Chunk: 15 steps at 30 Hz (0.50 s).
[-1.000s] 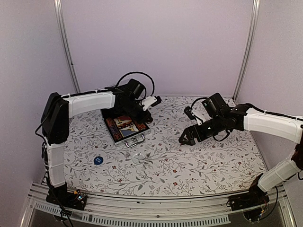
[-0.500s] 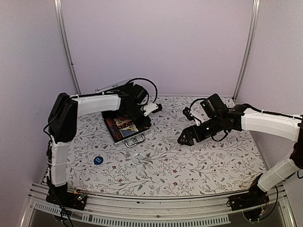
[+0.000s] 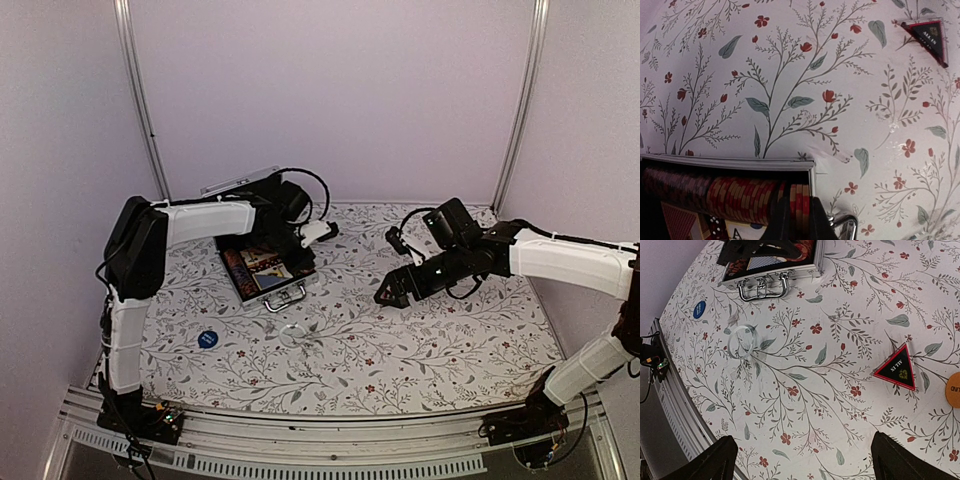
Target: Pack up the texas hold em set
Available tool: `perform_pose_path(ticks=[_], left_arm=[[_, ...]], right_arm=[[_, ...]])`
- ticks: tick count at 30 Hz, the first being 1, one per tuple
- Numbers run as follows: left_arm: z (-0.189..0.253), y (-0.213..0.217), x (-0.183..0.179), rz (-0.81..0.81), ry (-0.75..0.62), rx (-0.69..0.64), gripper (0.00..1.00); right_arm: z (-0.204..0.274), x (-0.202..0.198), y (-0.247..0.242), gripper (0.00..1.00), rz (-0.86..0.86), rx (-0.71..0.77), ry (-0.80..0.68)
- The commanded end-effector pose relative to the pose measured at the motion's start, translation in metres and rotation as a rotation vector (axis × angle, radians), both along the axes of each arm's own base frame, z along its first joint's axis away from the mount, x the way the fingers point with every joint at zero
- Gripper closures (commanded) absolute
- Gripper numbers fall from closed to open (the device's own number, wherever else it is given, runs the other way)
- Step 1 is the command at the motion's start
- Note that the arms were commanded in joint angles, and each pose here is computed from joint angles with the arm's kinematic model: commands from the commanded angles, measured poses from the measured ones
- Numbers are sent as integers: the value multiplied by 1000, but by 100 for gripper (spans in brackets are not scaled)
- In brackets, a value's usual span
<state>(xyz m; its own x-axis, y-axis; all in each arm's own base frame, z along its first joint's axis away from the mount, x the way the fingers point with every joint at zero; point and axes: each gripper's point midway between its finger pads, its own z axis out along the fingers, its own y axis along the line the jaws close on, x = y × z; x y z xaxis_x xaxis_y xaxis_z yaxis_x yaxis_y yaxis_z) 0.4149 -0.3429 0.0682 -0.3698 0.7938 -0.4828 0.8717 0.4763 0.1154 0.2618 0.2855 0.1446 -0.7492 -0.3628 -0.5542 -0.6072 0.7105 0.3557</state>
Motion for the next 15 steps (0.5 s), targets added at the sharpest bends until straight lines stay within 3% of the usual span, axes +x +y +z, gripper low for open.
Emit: perform_pose_path(ticks=[1,15], left_arm=[[0,6,10,13,-7,9,100],[-9,19,16,43,-13,55,100]], right_arm=[[-6,1,0,3,3,1,10],[-14,-1,1,3,6,-4,27]])
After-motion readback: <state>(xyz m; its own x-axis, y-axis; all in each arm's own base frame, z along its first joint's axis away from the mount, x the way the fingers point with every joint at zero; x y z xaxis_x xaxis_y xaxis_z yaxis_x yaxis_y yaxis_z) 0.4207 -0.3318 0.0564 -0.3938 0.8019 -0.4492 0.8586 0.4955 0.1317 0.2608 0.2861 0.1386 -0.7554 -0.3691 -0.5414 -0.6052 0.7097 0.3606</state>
